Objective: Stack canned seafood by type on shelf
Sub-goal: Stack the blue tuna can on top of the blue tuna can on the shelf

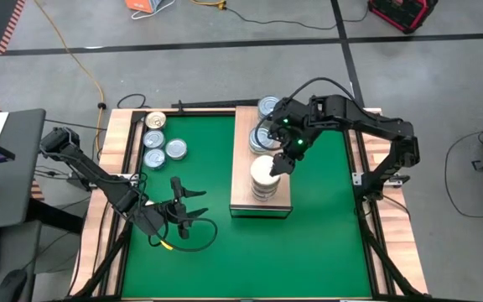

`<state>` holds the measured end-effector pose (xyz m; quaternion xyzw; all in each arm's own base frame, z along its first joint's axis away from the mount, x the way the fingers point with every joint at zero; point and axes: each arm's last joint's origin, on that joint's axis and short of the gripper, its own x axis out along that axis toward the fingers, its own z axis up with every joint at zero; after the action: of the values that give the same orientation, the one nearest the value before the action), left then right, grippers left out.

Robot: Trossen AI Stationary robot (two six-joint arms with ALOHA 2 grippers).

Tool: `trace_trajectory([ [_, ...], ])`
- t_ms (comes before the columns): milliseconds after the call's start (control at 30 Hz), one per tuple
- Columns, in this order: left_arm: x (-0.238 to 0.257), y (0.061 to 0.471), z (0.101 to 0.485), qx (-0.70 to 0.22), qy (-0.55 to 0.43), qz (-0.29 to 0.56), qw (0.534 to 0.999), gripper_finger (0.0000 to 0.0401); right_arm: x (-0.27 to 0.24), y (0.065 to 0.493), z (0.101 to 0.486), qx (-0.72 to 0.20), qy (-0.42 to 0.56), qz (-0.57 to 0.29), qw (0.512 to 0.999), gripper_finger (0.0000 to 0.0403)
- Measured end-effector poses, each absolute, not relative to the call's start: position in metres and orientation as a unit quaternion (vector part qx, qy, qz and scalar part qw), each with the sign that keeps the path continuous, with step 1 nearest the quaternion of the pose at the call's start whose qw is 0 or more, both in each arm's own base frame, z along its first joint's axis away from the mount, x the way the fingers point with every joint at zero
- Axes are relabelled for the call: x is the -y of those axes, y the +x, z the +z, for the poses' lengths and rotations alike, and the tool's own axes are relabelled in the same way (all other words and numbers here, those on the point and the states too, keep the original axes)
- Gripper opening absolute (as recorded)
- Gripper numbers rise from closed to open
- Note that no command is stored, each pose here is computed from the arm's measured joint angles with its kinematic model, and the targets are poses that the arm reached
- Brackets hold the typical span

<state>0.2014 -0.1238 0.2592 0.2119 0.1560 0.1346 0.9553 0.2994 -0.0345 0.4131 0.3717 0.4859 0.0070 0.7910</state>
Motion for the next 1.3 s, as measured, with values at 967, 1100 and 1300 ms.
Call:
trace_trajectory([
  [967,0.1239,0.2015,0.2594,-0.154,0.206,0.134,0.957,0.0226,0.0273,0.2956,0.4146,-0.506,0.448,0.006,0.737,0.0268],
  [1100,0.1239,0.2015,0.2594,-0.154,0.206,0.135,0.957,0.0232,0.0279,0.2918,0.4182,-0.509,0.464,-0.008,0.725,0.0268],
  [1300,0.1239,0.2015,0.2594,-0.154,0.206,0.134,0.957,0.0234,0.0264,0.2904,0.4207,-0.51,0.465,-0.008,0.724,0.0268],
])
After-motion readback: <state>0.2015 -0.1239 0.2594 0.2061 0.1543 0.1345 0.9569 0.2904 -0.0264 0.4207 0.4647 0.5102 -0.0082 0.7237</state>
